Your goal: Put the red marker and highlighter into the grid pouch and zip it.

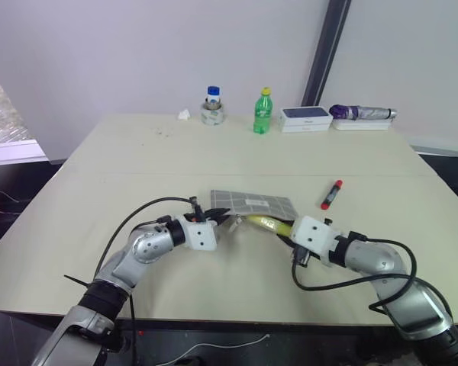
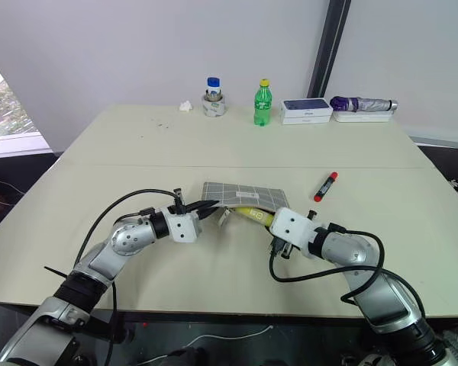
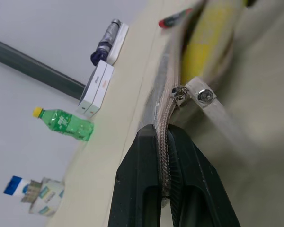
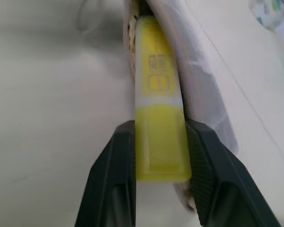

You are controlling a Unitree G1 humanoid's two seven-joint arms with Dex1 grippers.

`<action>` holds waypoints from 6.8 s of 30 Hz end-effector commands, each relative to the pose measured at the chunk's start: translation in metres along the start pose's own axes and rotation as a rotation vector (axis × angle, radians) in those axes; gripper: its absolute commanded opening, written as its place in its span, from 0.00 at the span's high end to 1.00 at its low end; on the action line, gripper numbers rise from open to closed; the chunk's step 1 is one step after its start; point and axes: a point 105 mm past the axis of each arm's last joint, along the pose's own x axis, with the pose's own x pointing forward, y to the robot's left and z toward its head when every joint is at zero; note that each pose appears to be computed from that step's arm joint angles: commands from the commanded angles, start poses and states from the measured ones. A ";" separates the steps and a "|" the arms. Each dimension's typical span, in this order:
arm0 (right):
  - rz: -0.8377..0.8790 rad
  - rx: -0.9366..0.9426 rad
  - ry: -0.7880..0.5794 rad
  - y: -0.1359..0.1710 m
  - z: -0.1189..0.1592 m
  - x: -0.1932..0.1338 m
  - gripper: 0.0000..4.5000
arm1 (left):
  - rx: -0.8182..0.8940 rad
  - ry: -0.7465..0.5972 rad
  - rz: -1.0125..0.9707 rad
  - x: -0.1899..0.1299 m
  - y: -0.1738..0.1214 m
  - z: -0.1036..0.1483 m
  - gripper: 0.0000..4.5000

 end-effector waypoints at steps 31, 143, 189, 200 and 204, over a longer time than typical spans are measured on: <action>0.013 -0.163 -0.190 0.008 0.046 -0.024 0.00 | -0.130 -0.051 0.066 -0.011 0.030 0.008 1.00; 0.102 -0.078 -0.176 -0.006 0.008 0.014 0.91 | -0.082 -0.192 -0.036 0.014 0.012 0.035 1.00; -0.104 0.603 -0.234 0.041 0.026 0.037 0.19 | 0.018 -0.117 -0.036 0.017 -0.007 0.031 1.00; -0.043 0.747 -0.349 0.027 0.052 0.060 0.24 | 0.019 -0.103 -0.006 0.019 0.006 0.029 1.00; -0.055 0.749 -0.331 0.025 0.046 0.063 0.61 | 0.022 -0.099 -0.008 0.019 0.006 0.028 1.00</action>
